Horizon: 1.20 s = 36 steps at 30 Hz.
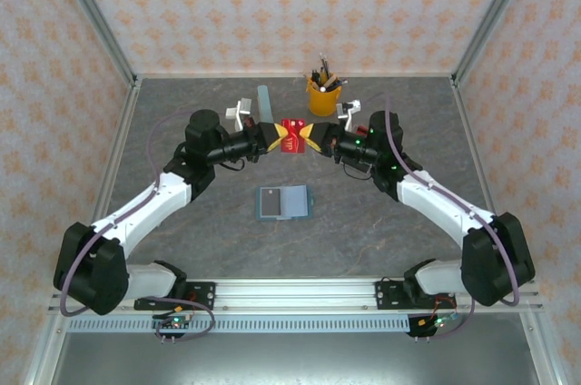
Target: Take the credit cards out of the card holder
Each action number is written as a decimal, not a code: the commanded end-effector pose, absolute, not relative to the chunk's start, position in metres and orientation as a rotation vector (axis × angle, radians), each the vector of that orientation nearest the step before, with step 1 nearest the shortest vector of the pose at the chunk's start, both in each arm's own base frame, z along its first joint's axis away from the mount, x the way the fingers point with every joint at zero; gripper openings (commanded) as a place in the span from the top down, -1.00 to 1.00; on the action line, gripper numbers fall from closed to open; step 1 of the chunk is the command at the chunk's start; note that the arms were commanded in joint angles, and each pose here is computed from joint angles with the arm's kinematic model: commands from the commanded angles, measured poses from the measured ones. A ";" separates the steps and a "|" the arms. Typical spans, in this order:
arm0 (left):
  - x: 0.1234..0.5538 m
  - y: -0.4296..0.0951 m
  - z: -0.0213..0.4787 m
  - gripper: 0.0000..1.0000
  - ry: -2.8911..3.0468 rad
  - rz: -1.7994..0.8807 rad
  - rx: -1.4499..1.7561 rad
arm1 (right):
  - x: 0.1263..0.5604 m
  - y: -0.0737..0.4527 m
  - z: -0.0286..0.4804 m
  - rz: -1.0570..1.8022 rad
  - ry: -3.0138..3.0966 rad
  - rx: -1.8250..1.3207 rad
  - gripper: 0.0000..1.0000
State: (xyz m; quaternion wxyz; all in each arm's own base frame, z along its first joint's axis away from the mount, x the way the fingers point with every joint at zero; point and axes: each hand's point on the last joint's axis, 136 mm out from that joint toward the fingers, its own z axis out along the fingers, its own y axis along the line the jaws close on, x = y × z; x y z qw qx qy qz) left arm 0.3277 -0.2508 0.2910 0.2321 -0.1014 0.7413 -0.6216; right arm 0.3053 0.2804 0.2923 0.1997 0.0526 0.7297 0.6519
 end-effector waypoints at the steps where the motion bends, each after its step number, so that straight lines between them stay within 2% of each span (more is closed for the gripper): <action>1: 0.325 -0.247 0.294 0.91 2.041 -1.671 -0.283 | 0.306 0.278 0.321 1.791 1.949 0.074 1.00; 3: 0.324 -0.245 0.291 0.69 2.071 -1.635 -0.282 | 0.305 0.277 0.323 1.748 1.962 0.050 1.00; 6: 0.323 -0.236 0.279 0.10 2.163 -1.503 -0.292 | 0.305 0.271 0.322 1.622 1.996 -0.003 1.00; 9: 0.321 -0.209 0.257 -0.36 2.296 -1.255 -0.324 | 0.312 0.252 0.312 1.352 2.062 -0.048 1.00; 11: 0.317 -0.184 0.243 -0.53 2.374 -1.068 -0.351 | 0.322 0.231 0.302 1.120 2.121 -0.078 1.00; 15: 0.307 -0.133 0.224 -0.72 2.470 -0.756 -0.393 | 0.349 0.182 0.291 0.697 2.182 -0.153 1.00; 20: 0.300 -0.098 0.214 -0.99 2.509 -0.560 -0.375 | 0.382 0.136 0.288 0.379 2.196 -0.265 1.00; 27: 0.298 -0.079 0.209 -1.00 2.517 -0.417 -0.361 | 0.418 0.100 0.274 0.156 2.239 -0.476 1.00; 36: 0.296 -0.079 0.203 -1.00 2.530 -0.415 -0.341 | 0.431 0.096 0.241 0.069 2.265 -0.837 1.00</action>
